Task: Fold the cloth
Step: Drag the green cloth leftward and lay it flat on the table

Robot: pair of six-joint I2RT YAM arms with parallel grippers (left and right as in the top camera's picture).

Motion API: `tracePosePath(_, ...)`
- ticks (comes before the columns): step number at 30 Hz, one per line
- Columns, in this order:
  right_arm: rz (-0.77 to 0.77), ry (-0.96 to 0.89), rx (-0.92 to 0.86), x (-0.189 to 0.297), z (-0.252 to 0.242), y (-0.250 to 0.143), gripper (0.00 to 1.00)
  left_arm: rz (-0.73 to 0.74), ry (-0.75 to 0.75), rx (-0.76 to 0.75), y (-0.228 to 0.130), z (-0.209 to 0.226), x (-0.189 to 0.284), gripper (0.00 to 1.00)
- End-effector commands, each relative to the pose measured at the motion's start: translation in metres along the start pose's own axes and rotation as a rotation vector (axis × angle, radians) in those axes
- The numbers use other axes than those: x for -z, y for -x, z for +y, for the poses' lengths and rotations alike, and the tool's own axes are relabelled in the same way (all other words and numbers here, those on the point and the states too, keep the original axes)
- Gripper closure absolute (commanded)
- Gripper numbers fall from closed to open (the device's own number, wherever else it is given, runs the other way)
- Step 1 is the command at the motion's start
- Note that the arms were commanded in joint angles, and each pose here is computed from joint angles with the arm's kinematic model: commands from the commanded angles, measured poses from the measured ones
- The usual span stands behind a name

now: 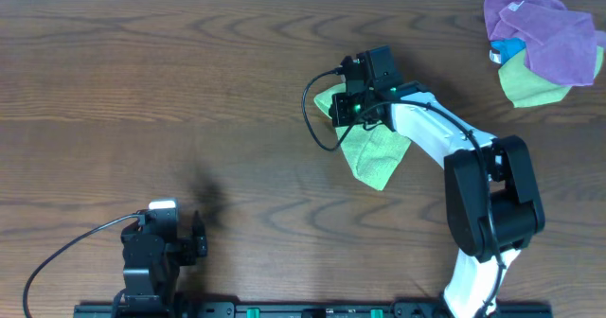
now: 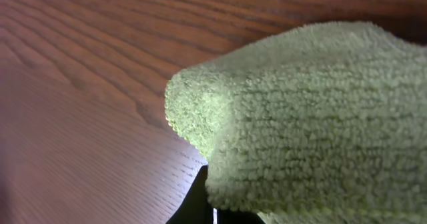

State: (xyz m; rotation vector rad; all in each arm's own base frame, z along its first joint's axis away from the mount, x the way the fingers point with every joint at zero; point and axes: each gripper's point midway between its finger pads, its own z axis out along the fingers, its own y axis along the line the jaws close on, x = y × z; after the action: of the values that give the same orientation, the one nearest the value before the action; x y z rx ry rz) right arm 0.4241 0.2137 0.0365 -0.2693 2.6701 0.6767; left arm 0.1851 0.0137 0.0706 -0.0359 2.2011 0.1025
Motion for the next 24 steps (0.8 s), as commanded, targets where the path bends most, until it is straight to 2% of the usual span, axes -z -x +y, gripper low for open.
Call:
tracePosePath(1, -0.012, 0.023, -0.014, 0.001, 0.003, 0.005, 0.98, 0.039, 0.014, 0.003, -0.011, 0.002, -0.003, 0.05)
tracePosePath(9, -0.077, -0.027, 0.043, 0.01, 0.0, 0.031, 0.98, 0.039, 0.014, 0.003, -0.011, 0.002, -0.003, 0.05)
tracePosePath(17, -0.137, -0.044, 0.326, 0.047, 0.038, 0.081, 0.99, 0.039, 0.014, 0.003, -0.011, 0.002, -0.003, 0.04)
tracePosePath(21, -0.119, -0.137, 0.529, 0.074, 0.062, 0.097, 0.98, 0.039, 0.014, 0.003, -0.011, 0.002, -0.003, 0.05)
tracePosePath(24, -0.119, -0.21, 0.608, 0.092, 0.082, 0.104, 0.98, 0.039, 0.014, 0.003, -0.011, 0.002, -0.003, 0.05)
